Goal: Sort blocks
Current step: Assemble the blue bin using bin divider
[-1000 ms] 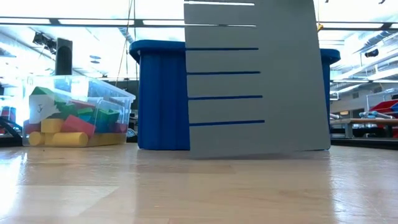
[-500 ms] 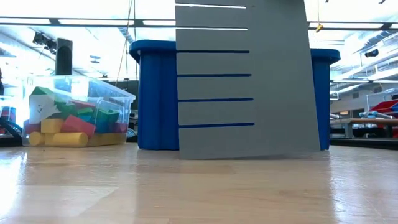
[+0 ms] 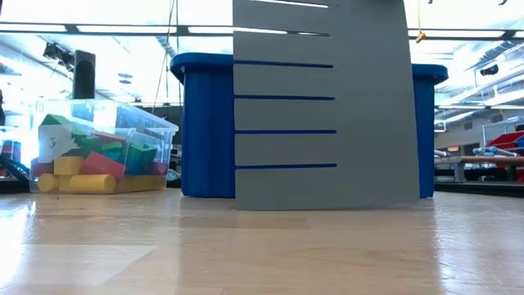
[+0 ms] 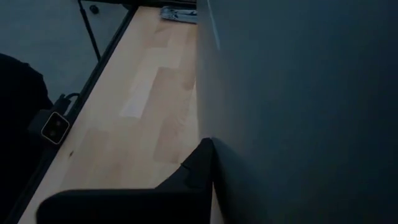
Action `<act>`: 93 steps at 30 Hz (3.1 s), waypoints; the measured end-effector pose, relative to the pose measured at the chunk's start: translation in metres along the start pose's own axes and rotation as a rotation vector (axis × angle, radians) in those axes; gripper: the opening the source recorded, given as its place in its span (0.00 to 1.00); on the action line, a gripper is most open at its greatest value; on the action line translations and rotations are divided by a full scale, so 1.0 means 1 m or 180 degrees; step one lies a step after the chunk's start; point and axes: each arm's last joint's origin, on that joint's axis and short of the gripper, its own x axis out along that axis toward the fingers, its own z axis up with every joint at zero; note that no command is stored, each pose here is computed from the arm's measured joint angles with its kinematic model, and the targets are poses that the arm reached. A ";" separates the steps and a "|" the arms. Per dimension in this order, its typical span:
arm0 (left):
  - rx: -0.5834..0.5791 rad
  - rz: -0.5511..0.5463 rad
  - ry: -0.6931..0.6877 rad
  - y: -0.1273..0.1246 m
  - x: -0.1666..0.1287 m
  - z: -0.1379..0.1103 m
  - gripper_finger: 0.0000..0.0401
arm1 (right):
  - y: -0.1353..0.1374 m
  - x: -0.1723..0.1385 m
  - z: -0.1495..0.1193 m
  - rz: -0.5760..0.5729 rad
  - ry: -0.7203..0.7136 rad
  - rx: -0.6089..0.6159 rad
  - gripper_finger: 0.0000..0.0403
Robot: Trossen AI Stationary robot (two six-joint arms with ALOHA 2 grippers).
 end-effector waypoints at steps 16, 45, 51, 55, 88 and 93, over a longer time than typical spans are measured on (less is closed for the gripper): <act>0.0493 0.0288 -0.0224 -0.035 -0.014 -0.003 0.04 | -0.001 -0.090 0.024 0.0006 -0.0244 0.0281 0.42; 0.0856 0.0466 -0.0950 -0.103 -0.062 0.003 0.04 | 0.028 -0.065 -0.047 -0.0698 -0.0166 -0.0419 0.46; 0.0831 0.0434 -0.0989 -0.108 -0.066 0.002 0.04 | 0.029 -0.071 -0.045 -0.0614 -0.0186 -0.0470 0.42; 0.0801 0.0544 -0.1000 -0.111 -0.070 0.001 0.04 | 0.031 -0.080 -0.047 -0.0276 -0.0207 -0.0378 0.41; 0.0827 0.0246 -0.1073 -0.116 -0.072 0.003 0.05 | 0.024 -0.073 -0.060 -0.0338 0.0000 -0.0233 0.49; 0.0728 0.0238 -0.1214 -0.116 -0.074 0.008 0.05 | 0.025 -0.064 -0.062 -0.0295 -0.0166 -0.0150 0.48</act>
